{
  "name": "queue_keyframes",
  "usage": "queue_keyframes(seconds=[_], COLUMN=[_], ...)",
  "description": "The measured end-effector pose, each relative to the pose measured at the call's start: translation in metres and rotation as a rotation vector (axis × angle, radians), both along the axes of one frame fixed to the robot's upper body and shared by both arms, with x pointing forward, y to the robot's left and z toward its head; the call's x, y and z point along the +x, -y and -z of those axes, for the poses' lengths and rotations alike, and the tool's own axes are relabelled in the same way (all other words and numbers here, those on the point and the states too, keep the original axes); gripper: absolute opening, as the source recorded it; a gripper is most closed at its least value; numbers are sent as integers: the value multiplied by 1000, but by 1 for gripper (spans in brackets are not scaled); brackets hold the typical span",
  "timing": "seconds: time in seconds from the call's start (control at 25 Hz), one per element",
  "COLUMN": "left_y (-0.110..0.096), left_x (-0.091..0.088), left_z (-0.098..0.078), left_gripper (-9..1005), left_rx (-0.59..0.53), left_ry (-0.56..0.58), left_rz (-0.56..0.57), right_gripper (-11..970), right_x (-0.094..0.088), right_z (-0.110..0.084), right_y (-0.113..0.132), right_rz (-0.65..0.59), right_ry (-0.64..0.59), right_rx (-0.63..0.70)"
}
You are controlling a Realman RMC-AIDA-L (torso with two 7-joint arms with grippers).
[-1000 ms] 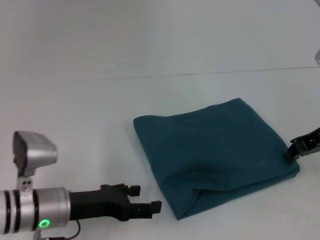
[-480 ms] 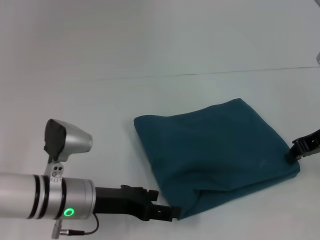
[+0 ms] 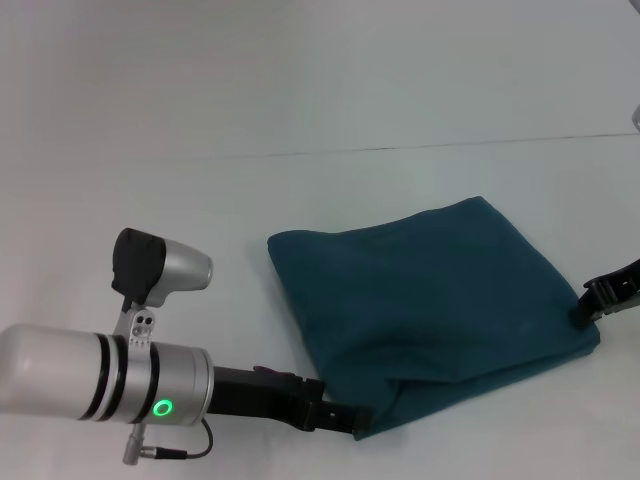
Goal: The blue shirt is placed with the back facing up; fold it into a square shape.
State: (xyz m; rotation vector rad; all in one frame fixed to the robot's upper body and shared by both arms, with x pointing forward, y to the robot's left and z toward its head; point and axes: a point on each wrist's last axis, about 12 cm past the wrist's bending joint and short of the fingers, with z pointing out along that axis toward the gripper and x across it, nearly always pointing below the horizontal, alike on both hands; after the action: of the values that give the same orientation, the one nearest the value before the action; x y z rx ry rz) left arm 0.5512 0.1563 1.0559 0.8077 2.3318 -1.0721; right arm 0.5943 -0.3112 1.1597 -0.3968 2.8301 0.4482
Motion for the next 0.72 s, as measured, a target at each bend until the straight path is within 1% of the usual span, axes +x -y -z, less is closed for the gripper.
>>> queue_keyframes(seconds=[0.2,0.52,0.72], left_y=[6,13,19], left_x=[1,4,9], left_z=[0,-4,-8], left_gripper=[884,883,882], left_rx=[29,29,33], left_ry=[-15,-8,-41], left_rz=[17,37,27], right_gripper=[27,31,33], right_x=[0,0,0], right_z=[0,0,0], right_y=[0,0,0], right_rz=[-1,0,0], right_ry=[1,2,4], right_rx=[1,0,1])
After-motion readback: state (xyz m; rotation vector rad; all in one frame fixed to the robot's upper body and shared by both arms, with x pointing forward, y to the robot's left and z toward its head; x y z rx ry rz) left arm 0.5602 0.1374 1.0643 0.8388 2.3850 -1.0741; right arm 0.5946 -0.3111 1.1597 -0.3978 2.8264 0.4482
